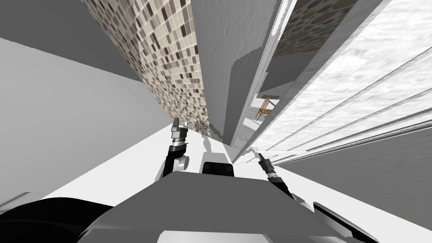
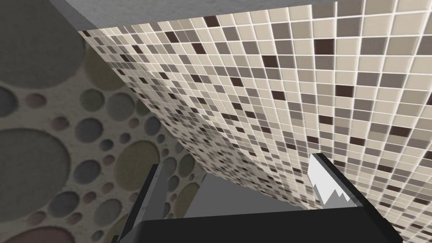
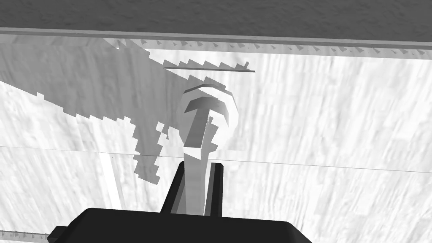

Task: Pull the door open

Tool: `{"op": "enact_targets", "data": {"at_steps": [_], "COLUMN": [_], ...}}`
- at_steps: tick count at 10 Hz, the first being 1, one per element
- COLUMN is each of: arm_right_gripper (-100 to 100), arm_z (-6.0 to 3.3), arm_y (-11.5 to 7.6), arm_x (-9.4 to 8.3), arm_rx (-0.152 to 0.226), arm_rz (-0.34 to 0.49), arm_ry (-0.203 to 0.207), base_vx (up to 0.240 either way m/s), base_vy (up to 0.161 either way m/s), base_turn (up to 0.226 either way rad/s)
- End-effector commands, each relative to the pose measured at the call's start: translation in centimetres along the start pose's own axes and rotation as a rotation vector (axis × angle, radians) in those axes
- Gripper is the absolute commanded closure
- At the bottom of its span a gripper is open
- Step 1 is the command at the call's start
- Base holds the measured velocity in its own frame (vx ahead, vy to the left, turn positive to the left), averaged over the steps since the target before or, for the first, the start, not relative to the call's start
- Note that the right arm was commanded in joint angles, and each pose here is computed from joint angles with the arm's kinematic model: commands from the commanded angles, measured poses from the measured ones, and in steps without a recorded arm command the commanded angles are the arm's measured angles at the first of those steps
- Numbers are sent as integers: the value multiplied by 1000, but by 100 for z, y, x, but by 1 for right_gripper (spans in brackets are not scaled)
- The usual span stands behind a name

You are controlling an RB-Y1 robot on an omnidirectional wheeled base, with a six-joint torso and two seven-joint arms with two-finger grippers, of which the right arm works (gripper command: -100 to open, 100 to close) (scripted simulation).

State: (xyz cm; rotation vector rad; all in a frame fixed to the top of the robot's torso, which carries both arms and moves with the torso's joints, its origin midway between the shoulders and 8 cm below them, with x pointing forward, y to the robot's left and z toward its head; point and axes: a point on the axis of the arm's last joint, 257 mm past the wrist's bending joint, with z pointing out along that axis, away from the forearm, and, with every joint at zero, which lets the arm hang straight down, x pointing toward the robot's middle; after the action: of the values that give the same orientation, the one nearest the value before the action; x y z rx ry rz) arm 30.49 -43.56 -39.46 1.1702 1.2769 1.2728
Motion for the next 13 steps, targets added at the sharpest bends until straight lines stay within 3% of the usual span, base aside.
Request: {"op": "enact_targets", "data": {"at_steps": [1,13], "arm_right_gripper": [100,100], "arm_z": [0,430], "arm_y": [0,35], "arm_x": [0,140], "arm_rx": [0,-26], "arm_rz": [0,9], "arm_ry": [0,-6], "base_vx": [-71,-107], "base_vy": [-25,-37], "base_turn": [25,78]}}
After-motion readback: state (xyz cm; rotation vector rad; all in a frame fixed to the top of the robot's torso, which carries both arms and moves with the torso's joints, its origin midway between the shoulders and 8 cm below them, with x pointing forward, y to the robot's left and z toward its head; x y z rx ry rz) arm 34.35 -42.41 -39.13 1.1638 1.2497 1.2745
